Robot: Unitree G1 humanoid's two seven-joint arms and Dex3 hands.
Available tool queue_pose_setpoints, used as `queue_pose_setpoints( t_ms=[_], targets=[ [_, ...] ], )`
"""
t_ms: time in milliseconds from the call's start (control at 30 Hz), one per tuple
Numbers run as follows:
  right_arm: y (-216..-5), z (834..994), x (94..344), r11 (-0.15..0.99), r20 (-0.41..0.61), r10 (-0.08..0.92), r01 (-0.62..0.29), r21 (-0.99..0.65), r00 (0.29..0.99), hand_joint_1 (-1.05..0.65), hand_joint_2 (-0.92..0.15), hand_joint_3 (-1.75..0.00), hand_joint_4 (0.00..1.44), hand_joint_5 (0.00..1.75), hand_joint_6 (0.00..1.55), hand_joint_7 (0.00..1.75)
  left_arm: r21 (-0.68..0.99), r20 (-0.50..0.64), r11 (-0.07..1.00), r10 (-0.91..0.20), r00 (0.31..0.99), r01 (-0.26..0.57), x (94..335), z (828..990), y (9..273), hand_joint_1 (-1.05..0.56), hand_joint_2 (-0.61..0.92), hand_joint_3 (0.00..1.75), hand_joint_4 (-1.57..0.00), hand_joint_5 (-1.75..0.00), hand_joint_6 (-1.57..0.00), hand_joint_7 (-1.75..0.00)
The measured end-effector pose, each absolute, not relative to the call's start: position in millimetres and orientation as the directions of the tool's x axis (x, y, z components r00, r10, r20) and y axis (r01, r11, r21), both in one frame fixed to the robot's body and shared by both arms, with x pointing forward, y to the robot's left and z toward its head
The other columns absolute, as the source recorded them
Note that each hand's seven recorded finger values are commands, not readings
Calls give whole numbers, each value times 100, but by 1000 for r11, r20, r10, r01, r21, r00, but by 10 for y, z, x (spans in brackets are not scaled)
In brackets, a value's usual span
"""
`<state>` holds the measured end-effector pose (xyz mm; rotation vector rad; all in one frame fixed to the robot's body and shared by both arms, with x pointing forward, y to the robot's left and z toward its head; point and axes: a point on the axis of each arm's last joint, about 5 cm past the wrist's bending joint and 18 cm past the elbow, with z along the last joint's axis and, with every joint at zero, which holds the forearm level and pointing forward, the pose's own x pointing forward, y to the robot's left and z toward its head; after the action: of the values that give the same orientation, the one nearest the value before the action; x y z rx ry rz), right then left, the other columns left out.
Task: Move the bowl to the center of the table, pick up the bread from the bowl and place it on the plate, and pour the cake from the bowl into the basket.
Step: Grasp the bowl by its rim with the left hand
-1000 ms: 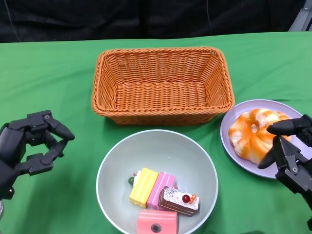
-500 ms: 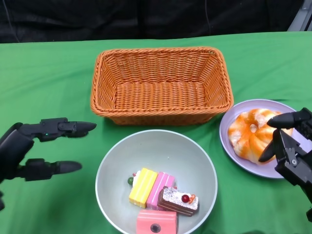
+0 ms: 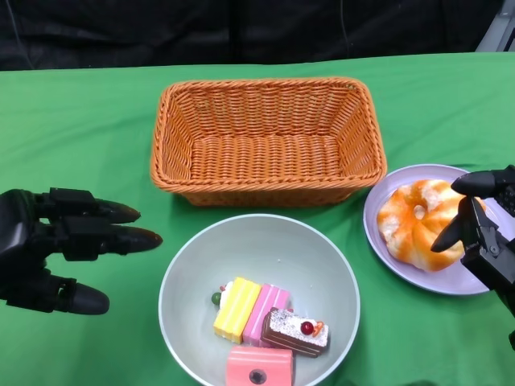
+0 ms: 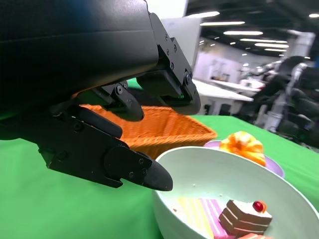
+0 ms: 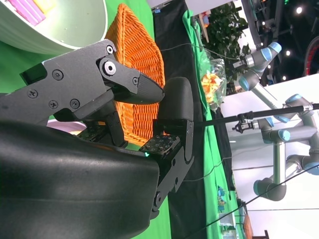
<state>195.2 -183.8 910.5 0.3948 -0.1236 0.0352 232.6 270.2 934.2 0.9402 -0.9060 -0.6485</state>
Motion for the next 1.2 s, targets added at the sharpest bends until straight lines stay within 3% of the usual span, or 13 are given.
queue_pose_setpoints(
  t_ms=[367,733,1200],
  targets=[
    [-1886,9091,1945,909,92,9,-46,414,996,-20,-68,-81,71,167,65,134,909,387,416,-845,370,-2,2367,9418,2532,-47,78,0,-88,-8,-88,-3],
    [-1886,9087,1944,895,71,27,-56,443,997,-18,-69,-80,72,165,68,130,903,415,430,-866,280,-7,2366,9325,2402,-46,80,0,-95,-9,-97,-4],
    [-1901,9097,1973,870,49,58,-75,487,997,-19,-77,-72,68,167,67,128,947,319,317,-924,212,-46,2339,9150,2421,-47,79,0,-101,-9,-102,-3]
  ],
)
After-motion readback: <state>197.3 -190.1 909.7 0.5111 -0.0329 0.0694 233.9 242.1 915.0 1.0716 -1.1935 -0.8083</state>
